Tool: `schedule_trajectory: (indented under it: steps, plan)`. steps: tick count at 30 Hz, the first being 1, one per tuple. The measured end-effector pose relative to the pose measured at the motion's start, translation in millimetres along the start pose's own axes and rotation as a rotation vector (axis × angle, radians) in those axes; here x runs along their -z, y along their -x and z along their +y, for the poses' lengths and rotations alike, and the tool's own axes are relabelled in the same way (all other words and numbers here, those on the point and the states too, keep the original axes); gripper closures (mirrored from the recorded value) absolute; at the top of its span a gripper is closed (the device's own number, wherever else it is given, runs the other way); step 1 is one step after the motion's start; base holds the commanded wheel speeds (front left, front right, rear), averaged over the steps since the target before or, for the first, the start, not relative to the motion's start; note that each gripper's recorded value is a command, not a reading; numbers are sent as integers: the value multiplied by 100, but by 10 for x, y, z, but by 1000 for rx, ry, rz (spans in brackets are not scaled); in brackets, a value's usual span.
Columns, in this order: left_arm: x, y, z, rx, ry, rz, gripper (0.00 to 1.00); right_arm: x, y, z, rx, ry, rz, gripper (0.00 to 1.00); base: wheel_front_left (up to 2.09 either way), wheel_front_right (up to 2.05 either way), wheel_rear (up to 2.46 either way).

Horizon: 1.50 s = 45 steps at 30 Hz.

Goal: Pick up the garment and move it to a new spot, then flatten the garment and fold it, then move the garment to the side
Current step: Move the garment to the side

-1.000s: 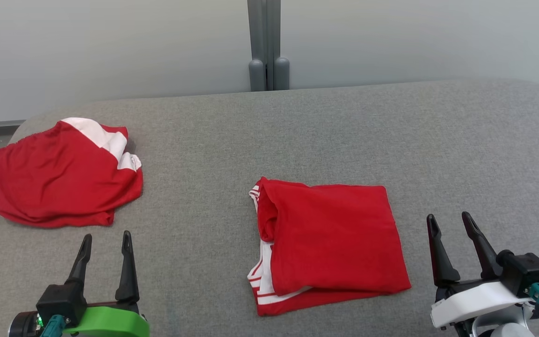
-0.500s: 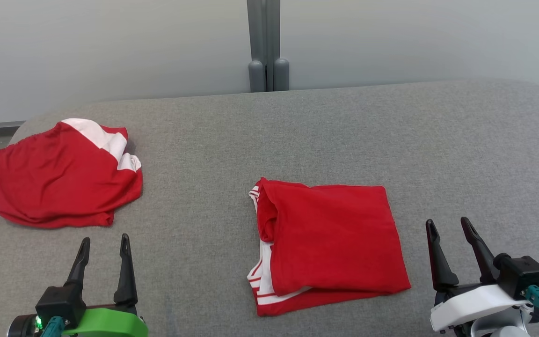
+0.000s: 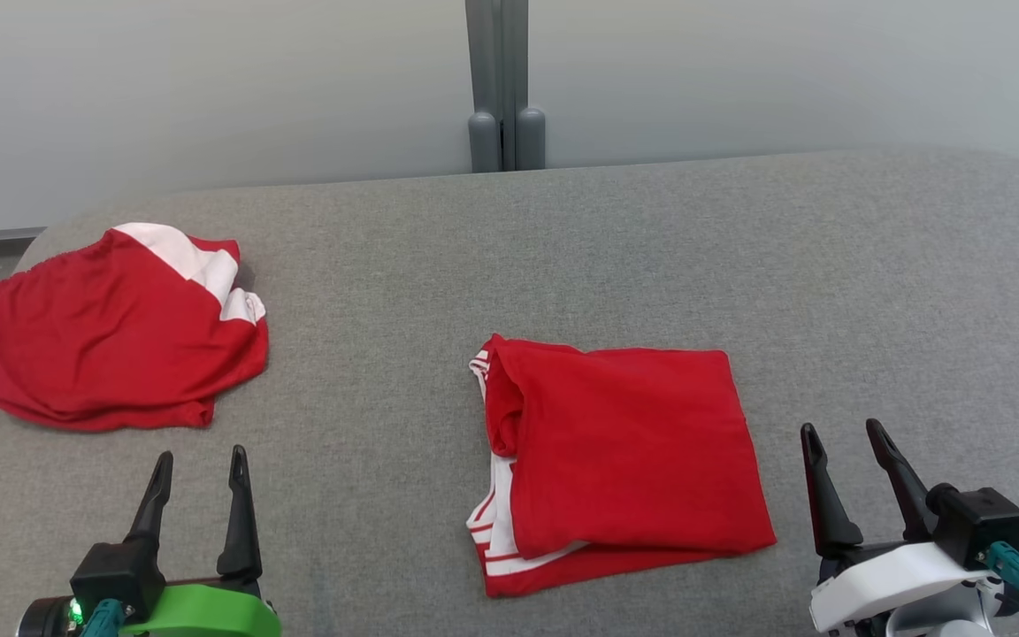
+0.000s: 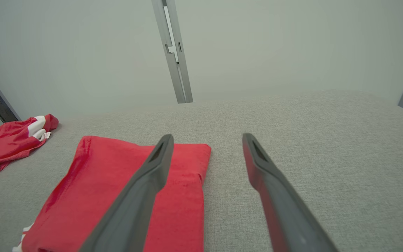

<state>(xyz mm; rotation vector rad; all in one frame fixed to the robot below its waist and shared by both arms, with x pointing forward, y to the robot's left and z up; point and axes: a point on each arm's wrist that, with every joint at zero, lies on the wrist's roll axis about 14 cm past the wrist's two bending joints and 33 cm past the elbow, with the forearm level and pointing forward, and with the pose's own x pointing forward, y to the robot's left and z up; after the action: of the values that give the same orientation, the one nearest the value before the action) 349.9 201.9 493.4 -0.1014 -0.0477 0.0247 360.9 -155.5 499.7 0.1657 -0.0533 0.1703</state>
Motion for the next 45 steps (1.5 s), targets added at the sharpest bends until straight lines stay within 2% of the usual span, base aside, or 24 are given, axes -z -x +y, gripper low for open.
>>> schedule_trajectory:
  steps: [9, 14, 20, 29, 39, 42, 43, 45]
  plan:
    - [46, 9, 14, -5, 2, 15, 0, 36, -109, 113, -39, 5, 11, 0, 0, 0, 0]
    - [94, -7, 11, -5, 4, 30, 0, -43, -347, 192, -84, 36, -7, 0, 0, 0, 0]
    - [141, -73, 14, -6, 5, 44, 0, 38, -638, 219, -114, 72, 46, 0, 0, 0, 0]
    - [234, -150, 47, -19, 14, 72, 0, 677, -761, 140, -103, 76, 282, 0, 0, 0, 0]
    - [335, -163, 73, -37, 26, 102, 0, 1307, -547, 116, -69, 3, 474, 0, 0, 0, 0]
    - [344, -189, 63, -34, 26, 104, 0, 1370, -560, 166, -67, -34, 495, 96, 0, 0, 0]
    - [348, -199, 61, -33, 27, 105, 0, 1377, -573, 177, -70, -35, 496, 100, 0, 0, 0]
    - [355, -213, 61, -36, 26, 107, 0, 1379, -611, 177, -73, -39, 498, 100, 0, 0, 0]
